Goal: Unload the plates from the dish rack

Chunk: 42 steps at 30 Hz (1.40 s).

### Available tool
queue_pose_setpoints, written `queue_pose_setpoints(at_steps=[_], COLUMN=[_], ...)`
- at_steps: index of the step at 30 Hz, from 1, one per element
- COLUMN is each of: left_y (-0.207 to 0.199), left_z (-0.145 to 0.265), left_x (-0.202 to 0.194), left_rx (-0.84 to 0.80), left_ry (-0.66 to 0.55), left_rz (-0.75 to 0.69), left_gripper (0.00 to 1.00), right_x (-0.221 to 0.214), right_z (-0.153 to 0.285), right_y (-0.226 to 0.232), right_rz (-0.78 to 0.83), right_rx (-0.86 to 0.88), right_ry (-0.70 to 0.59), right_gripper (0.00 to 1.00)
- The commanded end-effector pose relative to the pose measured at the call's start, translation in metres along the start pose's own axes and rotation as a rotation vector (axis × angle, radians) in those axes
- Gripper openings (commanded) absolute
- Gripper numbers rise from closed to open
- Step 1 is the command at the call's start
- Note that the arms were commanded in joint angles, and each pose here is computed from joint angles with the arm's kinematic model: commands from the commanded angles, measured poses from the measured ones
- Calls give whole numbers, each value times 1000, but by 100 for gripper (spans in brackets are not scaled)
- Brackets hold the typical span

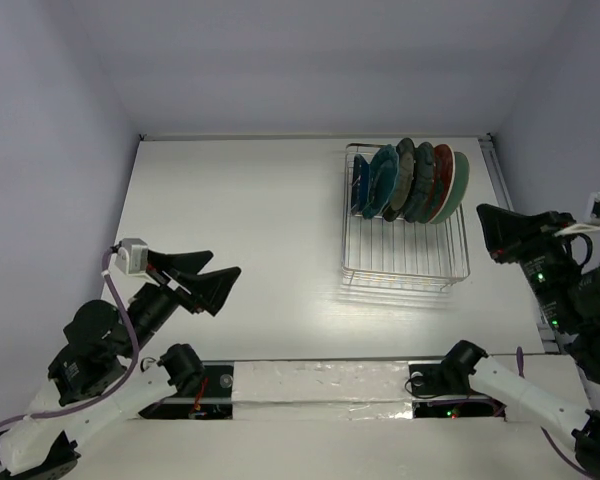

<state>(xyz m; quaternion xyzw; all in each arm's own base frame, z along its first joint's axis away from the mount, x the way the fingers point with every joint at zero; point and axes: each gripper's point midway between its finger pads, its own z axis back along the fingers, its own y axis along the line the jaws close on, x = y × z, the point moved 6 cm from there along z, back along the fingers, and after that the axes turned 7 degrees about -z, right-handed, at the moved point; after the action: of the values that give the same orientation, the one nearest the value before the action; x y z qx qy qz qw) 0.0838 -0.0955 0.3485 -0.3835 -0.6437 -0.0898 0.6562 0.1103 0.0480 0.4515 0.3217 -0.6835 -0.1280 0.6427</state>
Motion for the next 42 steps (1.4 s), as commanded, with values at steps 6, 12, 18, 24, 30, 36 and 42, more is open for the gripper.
queue_pose_setpoints(at_steps=[6, 12, 18, 24, 30, 36, 42], left_y=[10, 12, 12, 12, 12, 12, 12], left_z=[-2, -3, -1, 8, 13, 11, 12], left_x=[-34, -40, -40, -33, -31, -32, -31], left_rx=[23, 35, 35, 18, 9, 12, 9], left_ry=[76, 104, 105, 61, 39, 47, 41], left_rz=[20, 15, 15, 36, 49, 39, 37], left_gripper=[22, 0, 3, 34, 48, 50, 52], right_x=[-35, -72, -107, -164, -193, -226, -245], right_z=[-67, -140, -204, -266, -308, -331, -338], right_y=[1, -22, -34, -43, -62, -92, -122], right_rz=[160, 342, 337, 383, 442, 534, 660], right_rx=[-233, -495, -416, -419, -512, -620, -766], right_ry=[125, 185, 307, 433, 463, 530, 532], right_gripper=[0, 0, 4, 48, 61, 58, 54])
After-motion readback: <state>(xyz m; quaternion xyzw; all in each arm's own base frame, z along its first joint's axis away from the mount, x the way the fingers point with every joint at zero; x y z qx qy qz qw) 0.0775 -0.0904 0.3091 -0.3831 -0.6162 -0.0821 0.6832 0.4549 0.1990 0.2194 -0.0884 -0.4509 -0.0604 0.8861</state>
